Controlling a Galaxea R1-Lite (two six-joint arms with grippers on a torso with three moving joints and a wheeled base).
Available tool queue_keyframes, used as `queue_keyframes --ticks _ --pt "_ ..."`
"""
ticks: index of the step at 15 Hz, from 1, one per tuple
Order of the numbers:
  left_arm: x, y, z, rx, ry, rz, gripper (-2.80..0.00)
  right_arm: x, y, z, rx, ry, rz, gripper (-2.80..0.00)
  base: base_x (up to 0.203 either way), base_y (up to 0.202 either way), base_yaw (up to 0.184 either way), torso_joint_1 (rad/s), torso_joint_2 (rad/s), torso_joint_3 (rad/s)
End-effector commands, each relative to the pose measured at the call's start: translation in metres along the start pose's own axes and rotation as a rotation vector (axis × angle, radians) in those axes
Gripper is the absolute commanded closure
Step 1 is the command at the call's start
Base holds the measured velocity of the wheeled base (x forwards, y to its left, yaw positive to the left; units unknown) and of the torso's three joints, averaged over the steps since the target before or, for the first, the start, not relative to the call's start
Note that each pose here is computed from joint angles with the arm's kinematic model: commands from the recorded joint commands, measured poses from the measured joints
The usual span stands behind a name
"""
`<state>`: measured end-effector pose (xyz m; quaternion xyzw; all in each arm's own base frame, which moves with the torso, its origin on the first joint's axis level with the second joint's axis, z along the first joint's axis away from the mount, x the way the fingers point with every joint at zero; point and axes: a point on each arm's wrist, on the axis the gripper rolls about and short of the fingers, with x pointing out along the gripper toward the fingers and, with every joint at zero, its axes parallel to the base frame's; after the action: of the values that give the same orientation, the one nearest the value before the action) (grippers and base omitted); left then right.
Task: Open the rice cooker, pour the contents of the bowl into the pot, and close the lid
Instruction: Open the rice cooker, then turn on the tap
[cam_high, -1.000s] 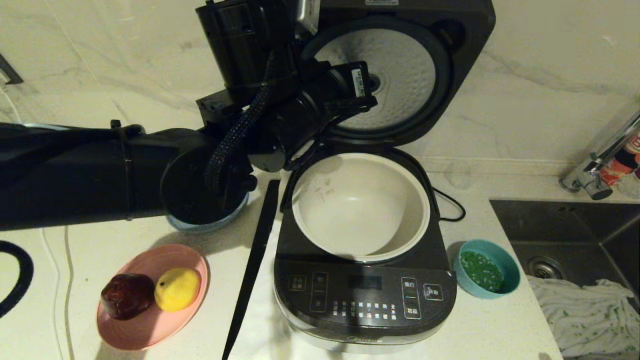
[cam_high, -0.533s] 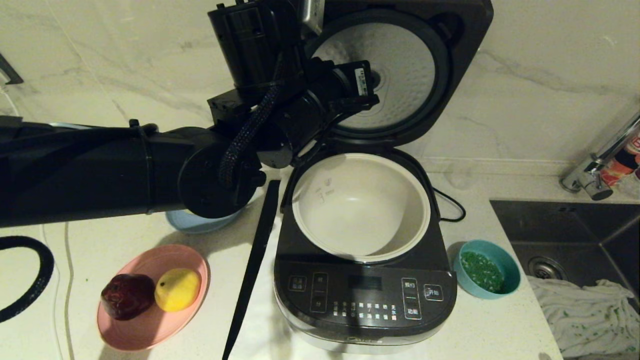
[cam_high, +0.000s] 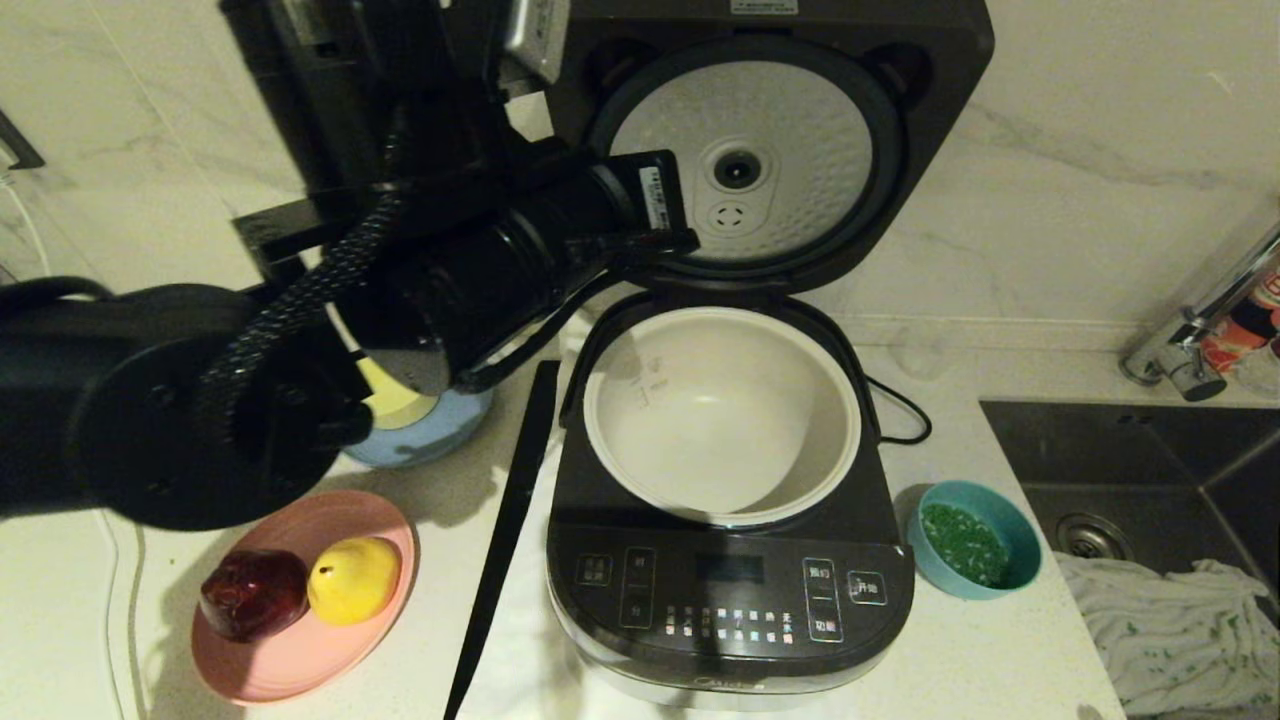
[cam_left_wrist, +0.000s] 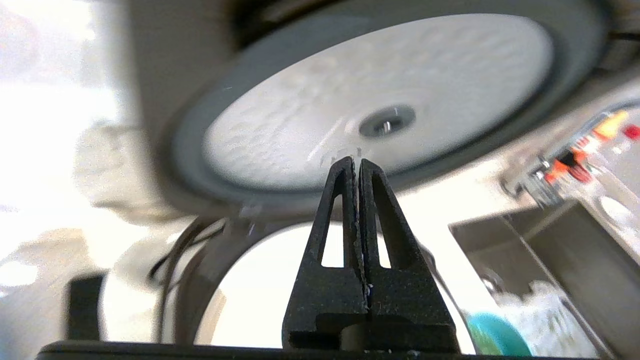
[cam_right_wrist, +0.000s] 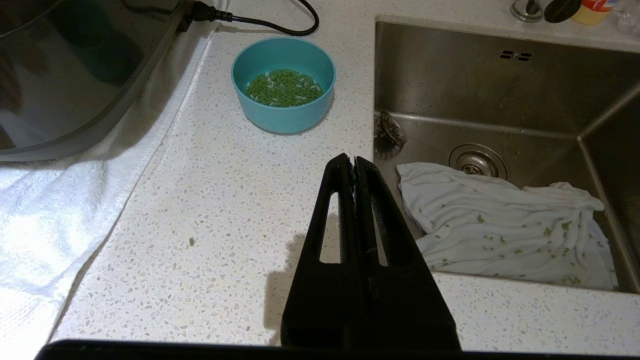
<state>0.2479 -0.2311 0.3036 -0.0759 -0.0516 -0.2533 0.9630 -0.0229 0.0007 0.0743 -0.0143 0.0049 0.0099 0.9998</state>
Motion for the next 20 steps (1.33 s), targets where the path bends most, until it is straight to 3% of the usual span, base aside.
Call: queue_keyframes --ticks 1,3,6,11,13,16,20 --pt "-0.056 0.01 0.032 -0.016 -0.063 -0.009 0.0 0.0 0.0 0.0 0.0 0.002 0.0 0.0 0.0 0.0 0.0 0.0 0.0 0.0" --pt "-0.092 0.022 0.031 0.018 -0.052 0.021 0.0 0.0 0.0 0.0 0.0 0.002 0.0 0.0 0.0 0.0 0.0 0.0 0.0 0.0" --pt "-0.142 0.046 0.027 0.077 -0.062 0.132 0.0 0.0 0.0 0.0 0.0 0.002 0.0 0.0 0.0 0.0 0.0 0.0 0.0 0.0" --pt "-0.232 0.091 0.007 0.18 -0.102 0.482 0.0 0.0 0.0 0.0 0.0 0.002 0.0 0.0 0.0 0.0 0.0 0.0 0.0 0.0" --pt "-0.266 0.106 -0.013 0.227 -0.101 0.673 0.0 0.0 0.0 0.0 0.0 0.002 0.0 0.0 0.0 0.0 0.0 0.0 0.0 0.0" --pt "-0.305 0.112 -0.035 0.263 -0.116 0.91 0.0 0.0 0.0 0.0 0.0 0.002 0.0 0.0 0.0 0.0 0.0 0.0 0.0 0.0" --pt "-0.344 0.106 -0.073 0.279 -0.094 1.049 0.0 0.0 0.0 0.0 0.0 0.002 0.0 0.0 0.0 0.0 0.0 0.0 0.0 0.0"
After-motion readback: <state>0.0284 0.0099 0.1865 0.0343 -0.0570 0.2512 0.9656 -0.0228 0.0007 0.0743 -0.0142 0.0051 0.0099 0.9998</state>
